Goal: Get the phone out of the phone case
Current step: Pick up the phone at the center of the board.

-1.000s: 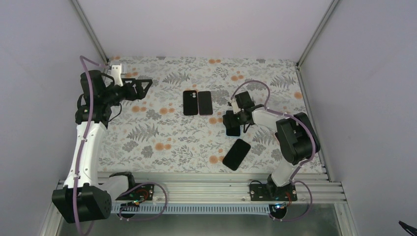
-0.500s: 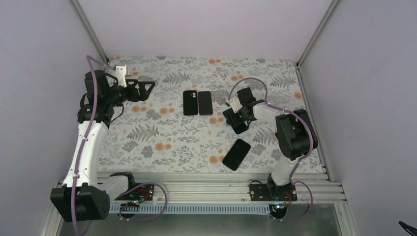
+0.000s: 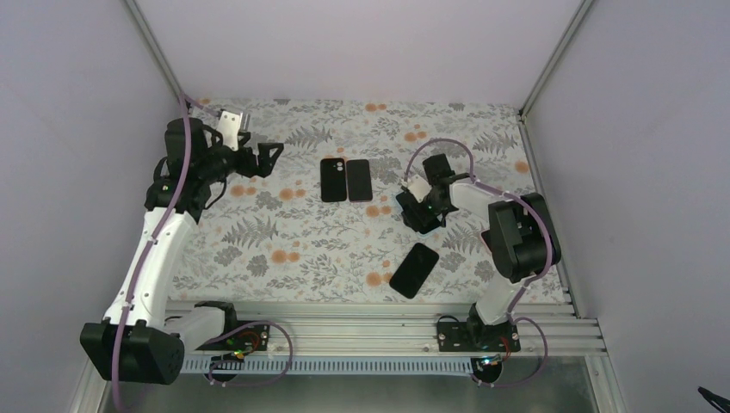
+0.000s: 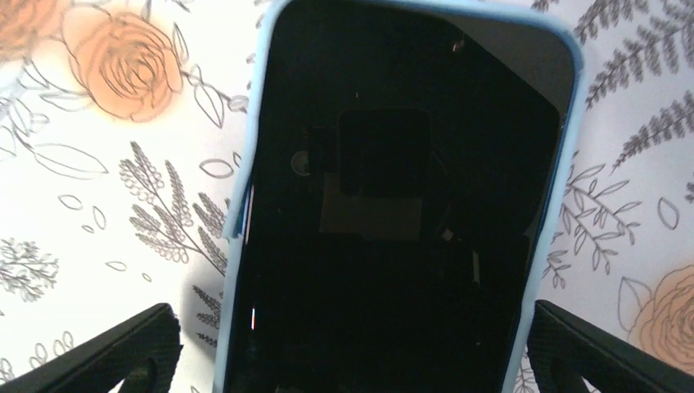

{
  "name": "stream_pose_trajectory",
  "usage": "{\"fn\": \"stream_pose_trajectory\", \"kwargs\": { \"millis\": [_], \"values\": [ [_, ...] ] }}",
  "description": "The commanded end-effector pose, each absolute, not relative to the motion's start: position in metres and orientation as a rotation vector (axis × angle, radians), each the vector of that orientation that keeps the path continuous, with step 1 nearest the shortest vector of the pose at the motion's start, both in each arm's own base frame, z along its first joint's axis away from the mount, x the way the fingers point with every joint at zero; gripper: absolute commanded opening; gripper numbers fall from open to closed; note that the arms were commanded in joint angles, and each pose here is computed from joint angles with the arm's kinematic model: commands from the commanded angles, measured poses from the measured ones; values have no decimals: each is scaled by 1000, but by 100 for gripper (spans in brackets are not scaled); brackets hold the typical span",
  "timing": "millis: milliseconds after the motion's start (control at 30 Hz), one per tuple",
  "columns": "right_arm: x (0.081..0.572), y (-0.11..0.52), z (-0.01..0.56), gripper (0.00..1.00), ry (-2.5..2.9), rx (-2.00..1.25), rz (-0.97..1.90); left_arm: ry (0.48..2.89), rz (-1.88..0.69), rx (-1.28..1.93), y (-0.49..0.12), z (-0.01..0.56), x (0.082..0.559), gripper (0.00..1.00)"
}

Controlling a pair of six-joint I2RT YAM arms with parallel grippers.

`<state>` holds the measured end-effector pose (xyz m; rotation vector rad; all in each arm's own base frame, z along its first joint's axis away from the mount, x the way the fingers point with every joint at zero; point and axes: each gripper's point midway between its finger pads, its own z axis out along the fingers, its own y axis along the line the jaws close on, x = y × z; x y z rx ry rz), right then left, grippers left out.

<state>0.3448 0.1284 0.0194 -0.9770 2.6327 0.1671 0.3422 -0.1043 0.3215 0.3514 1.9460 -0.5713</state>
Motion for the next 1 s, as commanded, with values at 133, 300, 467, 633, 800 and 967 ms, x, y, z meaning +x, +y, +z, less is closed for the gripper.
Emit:
{"fn": "stream_pose_trajectory", "kwargs": {
  "millis": [133,300,467,633,800,967],
  "values": [
    [326,113,-6,94,2711,-1005,99,1876,-426,383,-96,340,353,100],
    [334,107,-12,83,2717,-1008,36,1875,-383,366,-93,343,363,100],
    [334,109,-14,70,2732,-1021,57,1863,-362,360,-91,344,362,100],
    [346,119,6,57,2681,-1039,101,1841,-362,387,-93,345,360,100],
    [360,131,45,57,2556,-1031,135,1865,-394,385,-96,335,362,100],
    [363,138,77,56,2451,-1037,159,1859,-499,407,-109,322,355,100]
  ]
}}
